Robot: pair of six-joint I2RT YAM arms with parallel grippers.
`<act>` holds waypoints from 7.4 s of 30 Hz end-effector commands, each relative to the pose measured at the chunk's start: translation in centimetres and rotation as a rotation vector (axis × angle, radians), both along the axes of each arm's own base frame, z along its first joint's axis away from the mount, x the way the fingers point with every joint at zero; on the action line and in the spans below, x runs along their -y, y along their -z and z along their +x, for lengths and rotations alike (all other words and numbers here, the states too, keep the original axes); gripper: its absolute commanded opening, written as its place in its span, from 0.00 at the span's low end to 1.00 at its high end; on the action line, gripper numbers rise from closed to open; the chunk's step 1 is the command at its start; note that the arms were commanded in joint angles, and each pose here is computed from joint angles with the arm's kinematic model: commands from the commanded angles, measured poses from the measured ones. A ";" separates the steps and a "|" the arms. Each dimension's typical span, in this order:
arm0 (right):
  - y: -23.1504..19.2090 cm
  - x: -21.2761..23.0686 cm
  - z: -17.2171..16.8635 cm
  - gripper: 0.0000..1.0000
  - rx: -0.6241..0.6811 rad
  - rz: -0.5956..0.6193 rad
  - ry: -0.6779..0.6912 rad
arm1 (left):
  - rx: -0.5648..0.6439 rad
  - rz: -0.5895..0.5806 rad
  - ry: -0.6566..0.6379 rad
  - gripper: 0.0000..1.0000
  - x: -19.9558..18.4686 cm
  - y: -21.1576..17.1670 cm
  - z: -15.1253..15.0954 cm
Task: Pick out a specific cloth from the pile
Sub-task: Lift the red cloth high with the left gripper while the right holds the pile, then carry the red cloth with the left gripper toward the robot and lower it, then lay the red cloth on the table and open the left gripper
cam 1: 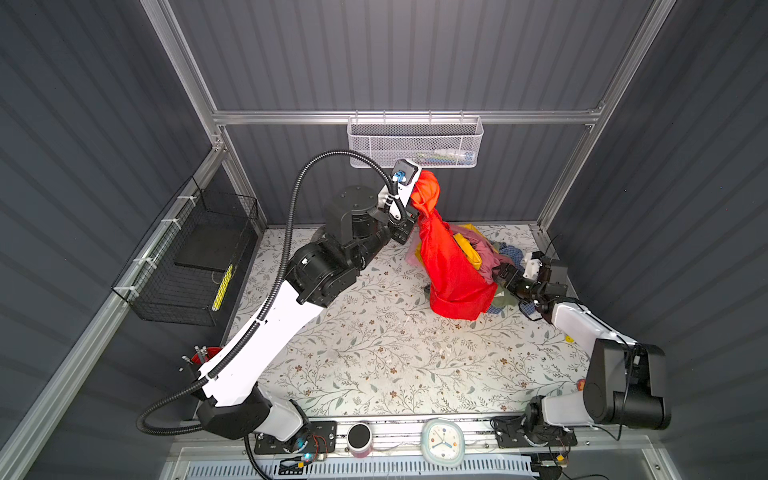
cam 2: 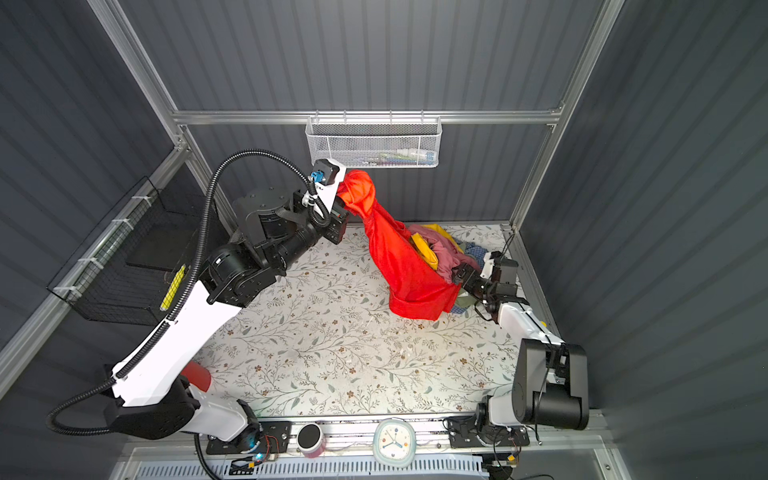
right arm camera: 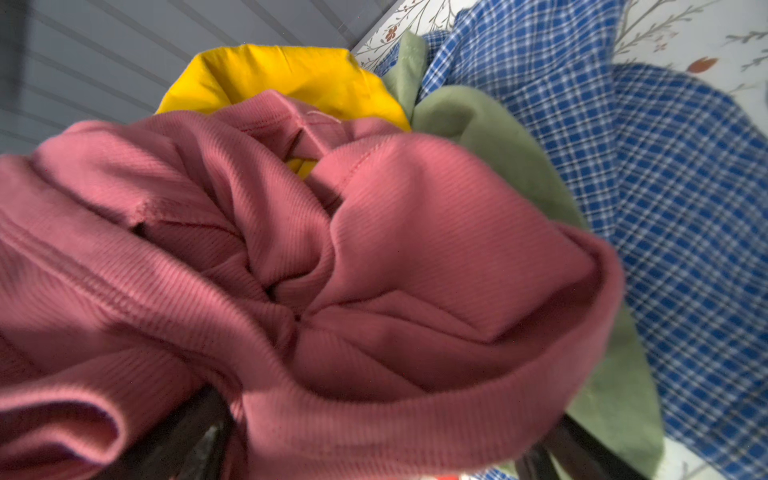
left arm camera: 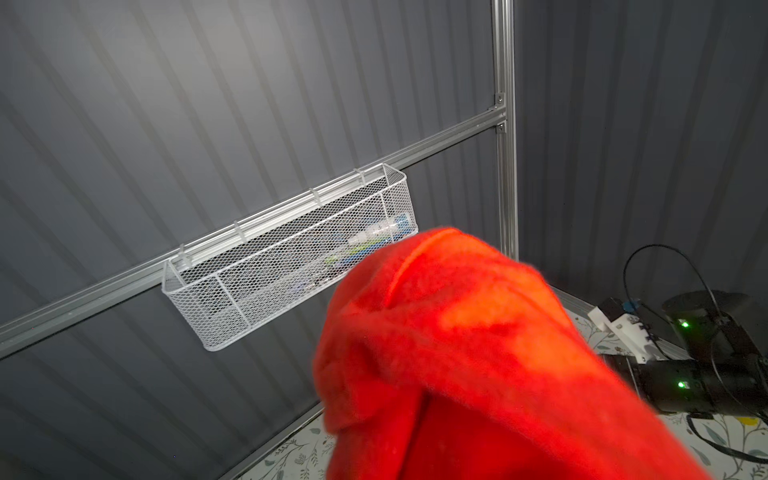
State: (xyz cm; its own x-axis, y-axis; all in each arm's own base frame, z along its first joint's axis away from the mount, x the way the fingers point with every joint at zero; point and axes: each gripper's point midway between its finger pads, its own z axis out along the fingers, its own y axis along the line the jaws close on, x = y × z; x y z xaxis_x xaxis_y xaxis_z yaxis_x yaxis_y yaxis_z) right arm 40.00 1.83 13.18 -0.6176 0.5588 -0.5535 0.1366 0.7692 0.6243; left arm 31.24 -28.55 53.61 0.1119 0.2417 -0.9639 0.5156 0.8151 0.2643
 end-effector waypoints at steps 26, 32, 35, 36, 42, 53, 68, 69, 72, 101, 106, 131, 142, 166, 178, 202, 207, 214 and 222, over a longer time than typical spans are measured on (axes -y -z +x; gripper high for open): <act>3.1 1.1 0.1 0.99 -0.106 -0.034 0.042 | 0.192 -0.054 -0.268 0.00 -9.5 -8.5 -2.8; 3.1 1.1 0.1 0.99 -0.104 -0.035 0.038 | 0.226 -0.042 -0.350 0.00 -11.6 -9.8 -3.2; 3.1 1.1 0.1 0.99 -0.104 -0.034 0.036 | 0.241 -0.029 -0.388 0.00 -12.6 -10.3 -3.4; 3.1 1.1 0.1 0.99 -0.104 -0.033 0.035 | 0.244 -0.025 -0.394 0.00 -12.8 -10.4 -3.5; 2.7 0.8 0.0 0.99 -0.093 -0.034 0.021 | 0.220 0.028 -0.428 0.00 -12.9 -9.0 -2.9; -0.2 1.1 -1.3 0.99 -0.032 -0.087 0.025 | 0.043 0.091 -0.496 0.00 -15.3 -0.9 1.3; -1.4 0.8 -3.7 0.99 -0.010 -0.101 0.017 | -0.234 -0.021 -0.461 0.00 -13.3 11.7 4.0; -1.4 0.8 -3.8 0.99 -0.008 -0.103 0.018 | -0.247 -0.031 -0.470 0.00 -13.8 12.3 4.0; -1.5 0.8 -3.9 0.99 -0.010 -0.105 0.014 | -0.298 -0.052 -0.509 0.00 -15.9 14.2 3.8; -0.7 1.7 -4.7 0.99 -0.036 -0.172 0.043 | -0.499 0.103 -0.783 0.00 -28.3 22.1 4.7; -1.0 1.9 -4.9 0.99 -0.033 -0.195 0.049 | -0.606 0.044 -0.656 0.00 -24.9 25.7 6.1; -0.6 1.0 -5.0 0.99 -0.047 -0.194 0.023 | -1.071 -0.103 -0.417 0.12 -13.4 43.4 0.6; -0.3 1.2 -5.3 0.99 -0.052 -0.210 0.031 | -1.109 -0.002 -0.422 0.74 -13.2 44.0 -0.7; -0.3 1.5 -5.0 0.99 -0.056 -0.230 0.035 | -0.940 0.067 -0.529 0.86 -14.9 35.8 -3.2; 0.0 1.6 -5.2 0.99 -0.065 -0.241 0.032 | -1.105 0.047 -0.468 0.51 -13.7 42.4 -0.4; 0.7 2.2 -5.7 0.99 -0.049 -0.292 0.041 | -1.255 0.078 -0.535 0.40 -17.3 52.1 6.5; 0.2 2.4 -5.7 0.99 -0.010 -0.321 0.033 | -1.245 0.051 -0.569 0.40 -19.5 52.2 8.8; -0.1 2.7 -5.3 0.99 0.070 -0.366 0.034 | -1.200 0.019 -0.603 0.43 -22.0 51.1 12.4; -1.3 2.7 -5.2 0.99 0.150 -0.395 0.035 | -1.175 -0.015 -0.612 0.45 -22.7 50.2 14.6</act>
State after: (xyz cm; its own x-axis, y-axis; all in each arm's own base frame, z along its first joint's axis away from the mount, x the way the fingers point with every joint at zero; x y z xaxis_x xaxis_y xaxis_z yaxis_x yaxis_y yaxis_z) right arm 34.38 -0.64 13.53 -0.5412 0.3328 -0.7722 0.1171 0.9392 0.3227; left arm 45.98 -6.15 4.08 -0.8921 -0.0698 -0.4464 -0.0275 0.9946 -0.1005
